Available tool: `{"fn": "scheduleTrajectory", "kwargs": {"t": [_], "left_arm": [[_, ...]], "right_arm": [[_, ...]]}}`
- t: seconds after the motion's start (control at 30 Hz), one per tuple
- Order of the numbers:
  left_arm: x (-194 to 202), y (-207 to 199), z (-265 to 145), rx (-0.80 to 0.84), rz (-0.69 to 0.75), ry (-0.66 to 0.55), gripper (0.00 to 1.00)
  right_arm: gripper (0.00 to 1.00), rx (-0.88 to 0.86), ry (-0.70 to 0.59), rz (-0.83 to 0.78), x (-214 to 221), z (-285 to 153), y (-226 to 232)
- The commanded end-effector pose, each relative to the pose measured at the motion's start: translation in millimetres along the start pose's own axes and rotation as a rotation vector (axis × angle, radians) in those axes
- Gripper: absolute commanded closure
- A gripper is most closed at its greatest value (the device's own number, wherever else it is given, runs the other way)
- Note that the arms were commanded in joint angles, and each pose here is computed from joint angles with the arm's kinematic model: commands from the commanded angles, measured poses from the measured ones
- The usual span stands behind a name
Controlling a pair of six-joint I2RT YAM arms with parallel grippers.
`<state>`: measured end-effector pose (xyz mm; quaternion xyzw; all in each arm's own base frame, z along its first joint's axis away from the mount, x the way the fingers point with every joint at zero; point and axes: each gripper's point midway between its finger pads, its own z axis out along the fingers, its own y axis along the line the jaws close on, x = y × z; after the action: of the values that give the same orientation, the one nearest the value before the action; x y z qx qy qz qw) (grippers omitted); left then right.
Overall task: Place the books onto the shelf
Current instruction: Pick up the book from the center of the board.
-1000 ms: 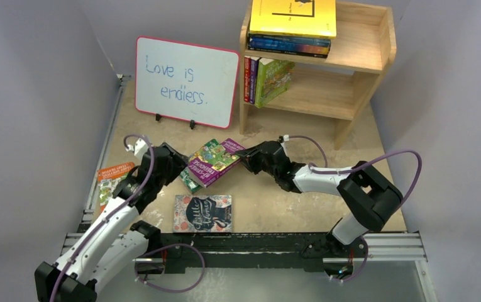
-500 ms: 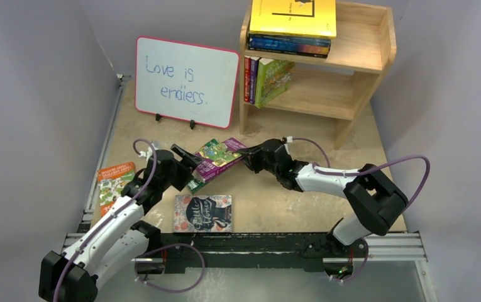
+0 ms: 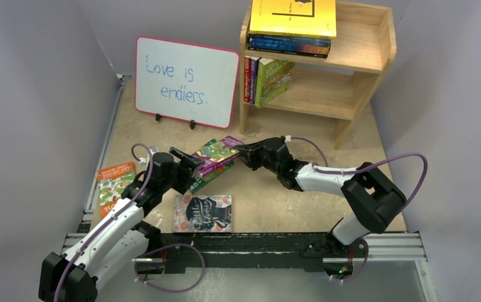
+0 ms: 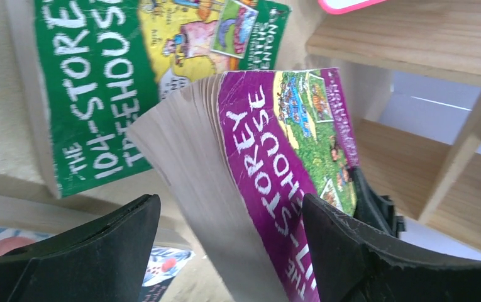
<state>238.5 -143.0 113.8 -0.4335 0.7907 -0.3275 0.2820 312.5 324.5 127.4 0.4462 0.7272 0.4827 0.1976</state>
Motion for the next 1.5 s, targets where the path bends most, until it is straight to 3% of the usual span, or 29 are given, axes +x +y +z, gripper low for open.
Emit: {"fn": "scheduleTrajectory", "kwargs": {"t": [0.0,0.07,0.17,0.27,0.3,0.37,0.4,0.5,0.6,0.67,0.9,1.2,1.47], "left_arm": [[-12.7,-43.5,-4.2,0.144,-0.083,-0.045,0.17],[-18.2,-45.1,-4.7,0.144,-0.11,-0.072,0.17],[-32.2,-46.1,-9.2,0.146,-0.126,-0.146,0.31],[-57.7,-36.9,-16.6,0.08,-0.046,-0.289,0.59],[-65.7,-36.1,-19.8,0.059,-0.016,-0.331,0.75],[-73.6,-43.9,-25.1,0.054,0.043,-0.366,0.97],[-74.8,-53.5,-28.6,0.067,0.062,-0.365,1.0],[-70.0,-73.6,-32.3,0.074,0.11,-0.319,1.0],[-65.5,-89.5,-37.2,0.043,0.152,-0.27,1.0],[-65.2,-100.3,-42.9,0.026,0.178,-0.251,1.0],[-67.9,-121.7,-60.9,-0.008,0.231,-0.228,1.0],[-56.7,-148.3,-73.9,-0.006,0.229,-0.135,1.0],[-43.3,-154.4,-79.6,0.012,0.218,-0.057,1.0]], "right_arm": [[1.0,-0.212,0.162,0.14,28.4,-19.5,65.0],[1.0,-0.211,0.176,0.148,30.9,-21.8,67.5],[1.0,-0.207,0.175,0.144,30.8,-25.0,68.2],[1.0,-0.178,0.138,0.075,25.2,-31.5,60.8],[0.99,-0.171,0.125,0.031,23.1,-33.6,56.6],[0.88,-0.165,0.111,-0.043,16.9,-38.7,47.4],[0.8,-0.159,0.112,-0.091,14.7,-41.3,41.8],[0.51,-0.133,0.121,-0.34,-0.2,-46.4,26.1],[0.33,-0.125,0.152,-0.64,-12.2,-57.0,10.6],[0.27,-0.151,0.156,-0.871,-15.2,-67.0,7.4],[0.17,-0.374,-0.009,-1.485,0.6,-110.0,59.8],[0.16,-0.789,-0.194,-1.781,75.5,-146.6,111.3],[0.22,-0.874,-0.234,-1.947,124.2,-123.6,120.6]]}}
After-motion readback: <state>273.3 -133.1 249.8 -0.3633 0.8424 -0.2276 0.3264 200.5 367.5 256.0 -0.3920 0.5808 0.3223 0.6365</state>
